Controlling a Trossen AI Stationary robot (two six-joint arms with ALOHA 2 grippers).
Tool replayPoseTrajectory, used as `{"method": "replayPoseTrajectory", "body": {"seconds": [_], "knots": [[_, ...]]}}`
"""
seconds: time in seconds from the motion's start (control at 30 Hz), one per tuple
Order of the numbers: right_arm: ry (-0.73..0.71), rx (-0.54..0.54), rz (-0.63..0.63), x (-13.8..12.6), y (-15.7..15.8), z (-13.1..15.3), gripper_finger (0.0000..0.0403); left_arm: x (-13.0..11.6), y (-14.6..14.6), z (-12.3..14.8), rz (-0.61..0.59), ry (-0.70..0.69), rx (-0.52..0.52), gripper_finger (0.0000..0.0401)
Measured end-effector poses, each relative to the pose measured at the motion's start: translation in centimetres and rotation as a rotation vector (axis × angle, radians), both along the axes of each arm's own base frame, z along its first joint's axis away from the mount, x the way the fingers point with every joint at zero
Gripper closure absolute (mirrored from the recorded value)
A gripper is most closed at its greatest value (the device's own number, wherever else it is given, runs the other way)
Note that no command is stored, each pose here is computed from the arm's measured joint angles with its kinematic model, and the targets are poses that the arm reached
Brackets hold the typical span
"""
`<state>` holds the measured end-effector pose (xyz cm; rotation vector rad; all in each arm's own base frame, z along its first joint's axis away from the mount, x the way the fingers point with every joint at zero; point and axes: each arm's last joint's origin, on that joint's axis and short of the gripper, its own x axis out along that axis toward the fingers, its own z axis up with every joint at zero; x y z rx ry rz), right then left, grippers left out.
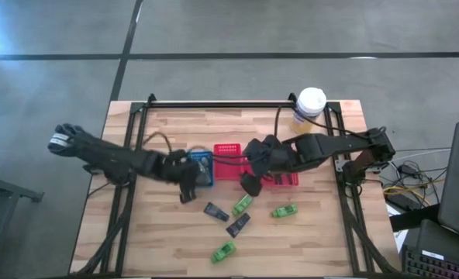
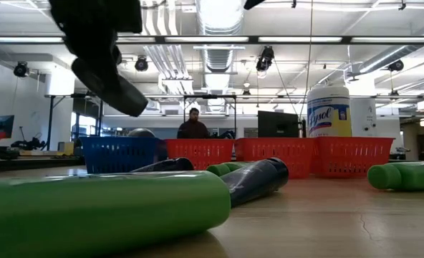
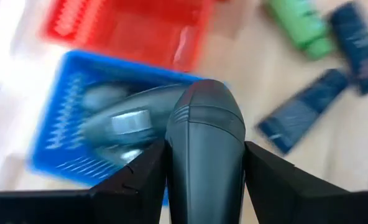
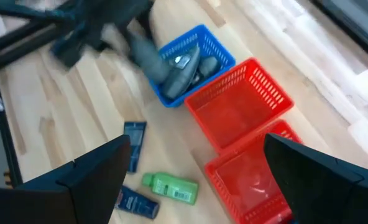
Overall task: Pick & Place Travel size toiletries
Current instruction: Put the gray deodorant into the blue bin
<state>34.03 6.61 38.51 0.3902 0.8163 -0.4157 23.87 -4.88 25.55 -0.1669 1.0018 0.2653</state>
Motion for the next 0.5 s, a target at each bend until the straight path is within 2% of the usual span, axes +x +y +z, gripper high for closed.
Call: {"method": "replayPoseTrajectory", "body": {"seconds": [0.1,0.23,0.33,0.4,0.5], "knots": [[0.029,0.000,0.010,-0.1,0.5,-0.9,0.0044,0.0,2.8,0.9,0.078,0.031,-0.009,0.0216],[0.056,0.001,0.013,-0.2,1.0,-1.8,0.0053,0.0,6.0,0.8,0.008,0.094,-0.261,0.0216],[0.076,0.007,0.007,-0.3,1.2,-2.5,0.0061,-0.4,7.6,0.5,-0.011,0.130,-0.352,0.0216],[0.087,0.011,0.000,-0.3,1.2,-2.9,0.0066,-0.7,8.6,0.2,0.027,0.161,-0.328,0.0216],[0.090,0.011,-0.002,-0.3,1.1,-3.0,0.0072,-0.7,9.5,0.2,0.124,0.162,-0.167,0.0216]]}}
